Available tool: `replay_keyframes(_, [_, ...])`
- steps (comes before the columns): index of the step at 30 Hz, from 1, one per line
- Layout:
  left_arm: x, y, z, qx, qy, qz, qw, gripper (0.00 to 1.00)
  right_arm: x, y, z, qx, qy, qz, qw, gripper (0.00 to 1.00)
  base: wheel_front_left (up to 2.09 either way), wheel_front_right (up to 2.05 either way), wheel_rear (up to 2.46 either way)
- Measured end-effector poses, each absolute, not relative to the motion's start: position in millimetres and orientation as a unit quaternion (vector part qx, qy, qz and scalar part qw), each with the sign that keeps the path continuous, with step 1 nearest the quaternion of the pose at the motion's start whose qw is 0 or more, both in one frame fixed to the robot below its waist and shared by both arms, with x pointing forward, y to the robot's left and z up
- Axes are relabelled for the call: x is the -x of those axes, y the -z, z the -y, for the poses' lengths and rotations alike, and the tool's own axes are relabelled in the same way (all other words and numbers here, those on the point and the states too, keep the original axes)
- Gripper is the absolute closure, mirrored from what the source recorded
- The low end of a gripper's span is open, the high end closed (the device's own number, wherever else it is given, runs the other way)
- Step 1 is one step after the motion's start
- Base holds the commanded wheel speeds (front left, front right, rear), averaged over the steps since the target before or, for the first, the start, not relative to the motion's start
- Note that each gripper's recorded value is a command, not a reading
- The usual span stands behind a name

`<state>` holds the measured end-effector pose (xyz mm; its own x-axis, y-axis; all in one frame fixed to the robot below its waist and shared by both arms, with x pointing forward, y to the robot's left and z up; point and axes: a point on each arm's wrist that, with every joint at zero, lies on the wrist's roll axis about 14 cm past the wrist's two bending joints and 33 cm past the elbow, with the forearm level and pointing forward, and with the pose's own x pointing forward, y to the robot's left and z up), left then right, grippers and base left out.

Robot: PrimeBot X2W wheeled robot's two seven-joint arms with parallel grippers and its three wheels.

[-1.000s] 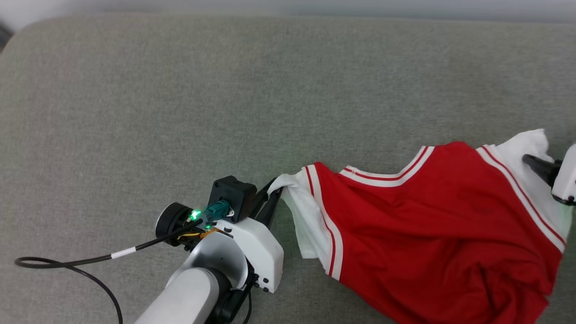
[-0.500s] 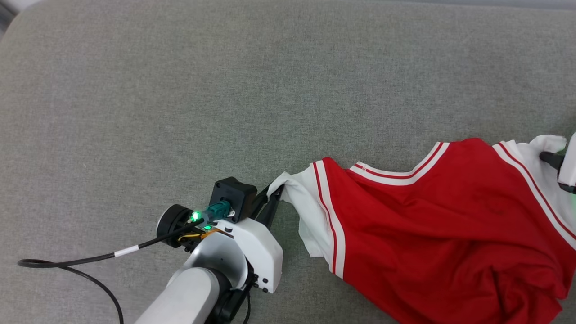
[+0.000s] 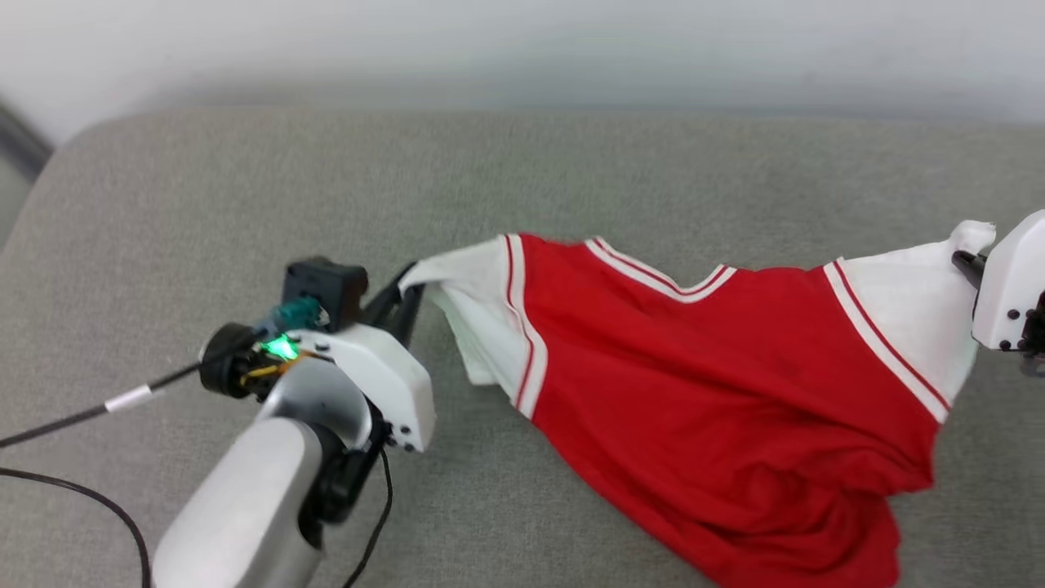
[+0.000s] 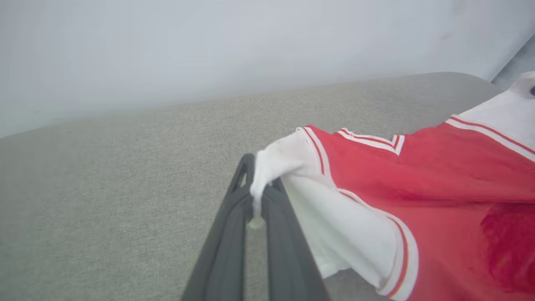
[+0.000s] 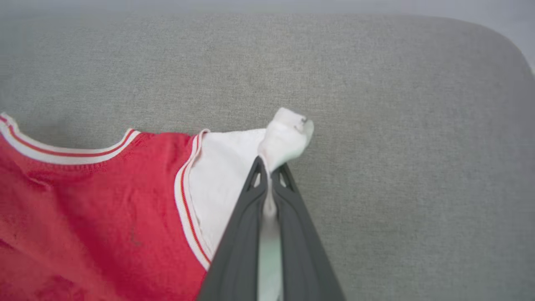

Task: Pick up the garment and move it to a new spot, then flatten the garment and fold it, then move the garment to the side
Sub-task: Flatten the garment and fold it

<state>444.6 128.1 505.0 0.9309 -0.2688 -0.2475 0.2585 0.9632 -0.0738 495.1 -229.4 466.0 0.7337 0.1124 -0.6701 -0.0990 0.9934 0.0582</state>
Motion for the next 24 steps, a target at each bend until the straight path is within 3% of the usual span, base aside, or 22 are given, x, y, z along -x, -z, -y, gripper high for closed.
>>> replay_keyframes(13, [-503, -632, -152, 0.017, 0.095, 0.032, 0.995, 1.00, -484, -570, 251, 0.010, -0.029, -0.219, 0.975, 1.00, 0.00, 0.00, 0.00])
replay_keyframes(24, [-570, -708, -164, 0.007, 0.066, 0.128, 0.990, 1.00, -540, -650, 256, 0.046, -0.014, -0.086, 0.995, 1.00, 0.00, 0.00, 0.00])
